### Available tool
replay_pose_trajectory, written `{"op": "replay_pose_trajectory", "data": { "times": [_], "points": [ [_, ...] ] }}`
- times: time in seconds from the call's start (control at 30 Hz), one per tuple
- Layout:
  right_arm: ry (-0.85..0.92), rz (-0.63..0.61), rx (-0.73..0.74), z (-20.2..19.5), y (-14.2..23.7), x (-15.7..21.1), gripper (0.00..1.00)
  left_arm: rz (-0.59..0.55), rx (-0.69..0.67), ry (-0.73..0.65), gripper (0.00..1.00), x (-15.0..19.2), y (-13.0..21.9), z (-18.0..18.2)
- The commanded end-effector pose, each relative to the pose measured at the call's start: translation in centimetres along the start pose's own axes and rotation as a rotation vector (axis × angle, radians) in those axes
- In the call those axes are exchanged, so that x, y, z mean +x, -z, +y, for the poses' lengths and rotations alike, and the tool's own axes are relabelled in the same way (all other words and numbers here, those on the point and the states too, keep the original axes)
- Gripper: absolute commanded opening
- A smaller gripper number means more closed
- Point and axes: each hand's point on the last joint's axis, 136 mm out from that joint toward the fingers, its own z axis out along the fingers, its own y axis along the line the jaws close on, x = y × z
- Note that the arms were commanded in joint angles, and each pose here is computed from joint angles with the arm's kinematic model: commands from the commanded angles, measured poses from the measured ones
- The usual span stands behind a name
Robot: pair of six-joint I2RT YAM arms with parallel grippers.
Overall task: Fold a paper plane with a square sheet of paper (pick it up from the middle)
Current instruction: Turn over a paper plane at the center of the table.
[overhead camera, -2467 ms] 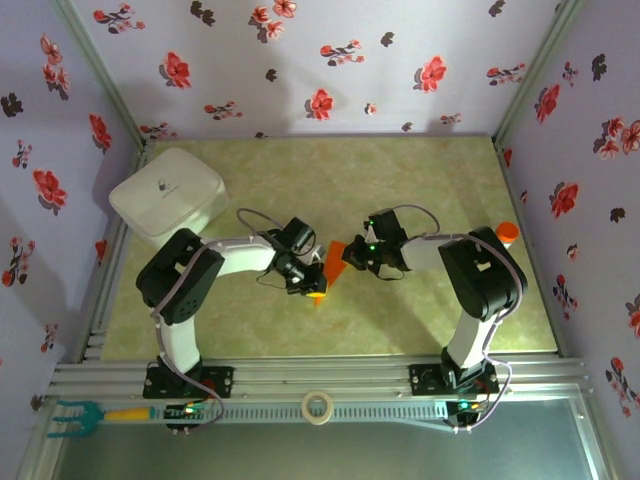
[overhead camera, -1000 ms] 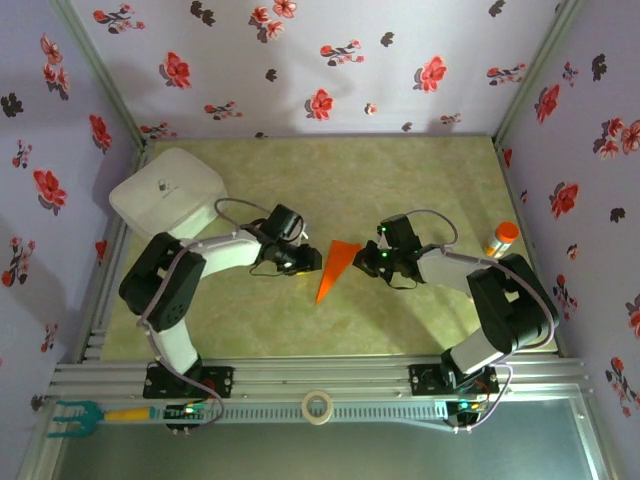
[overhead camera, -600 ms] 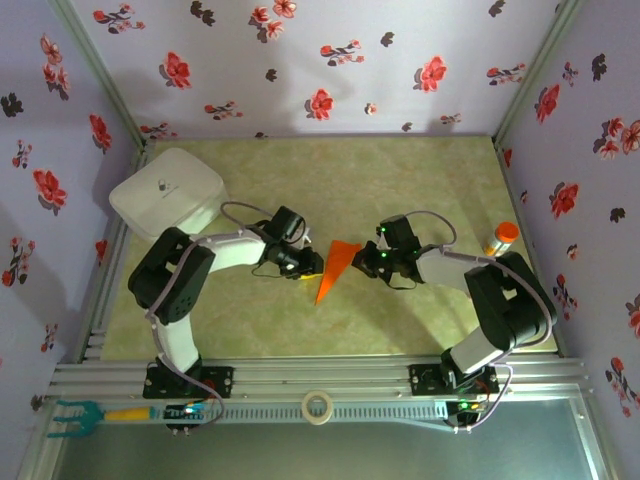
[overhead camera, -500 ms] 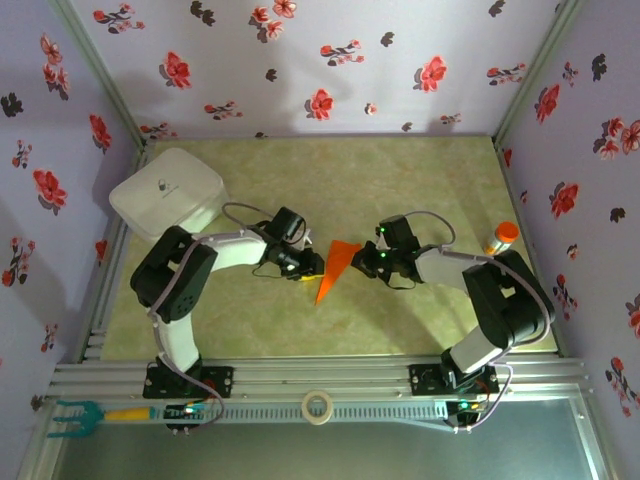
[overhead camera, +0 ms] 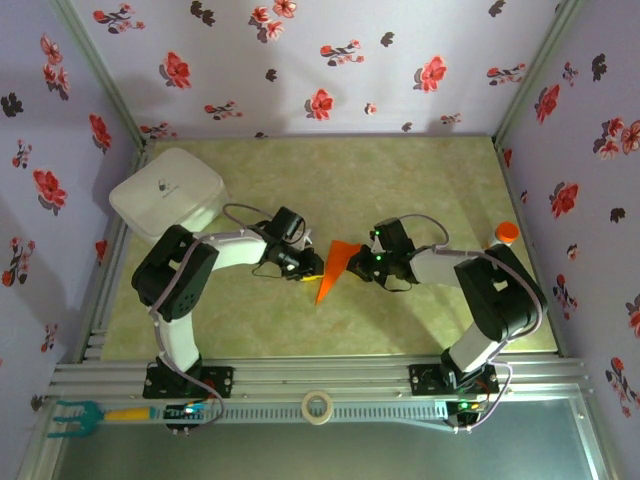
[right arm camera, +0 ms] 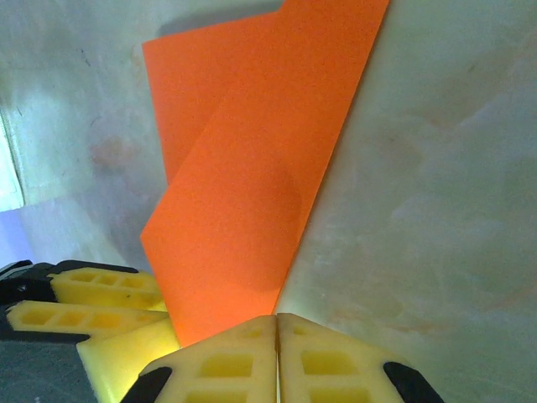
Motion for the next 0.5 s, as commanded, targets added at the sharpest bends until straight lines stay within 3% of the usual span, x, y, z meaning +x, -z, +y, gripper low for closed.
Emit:
{"op": "replay_pose_trajectory", "data": {
  "times": [0.0, 0.47],
  "points": [
    [-0.014, 0.019, -0.01, -0.03, -0.5, 0.46, 0.1, 0.024, 0.055, -0.012, 0.24, -0.03, -0.22, -0.92],
    [-0.01, 0.043, -0.015, -0.01, -0.84, 1.09, 0.09, 0.07, 0.073, 0.004, 0.23, 0.89, -0.71, -0.88]
  ]
}}
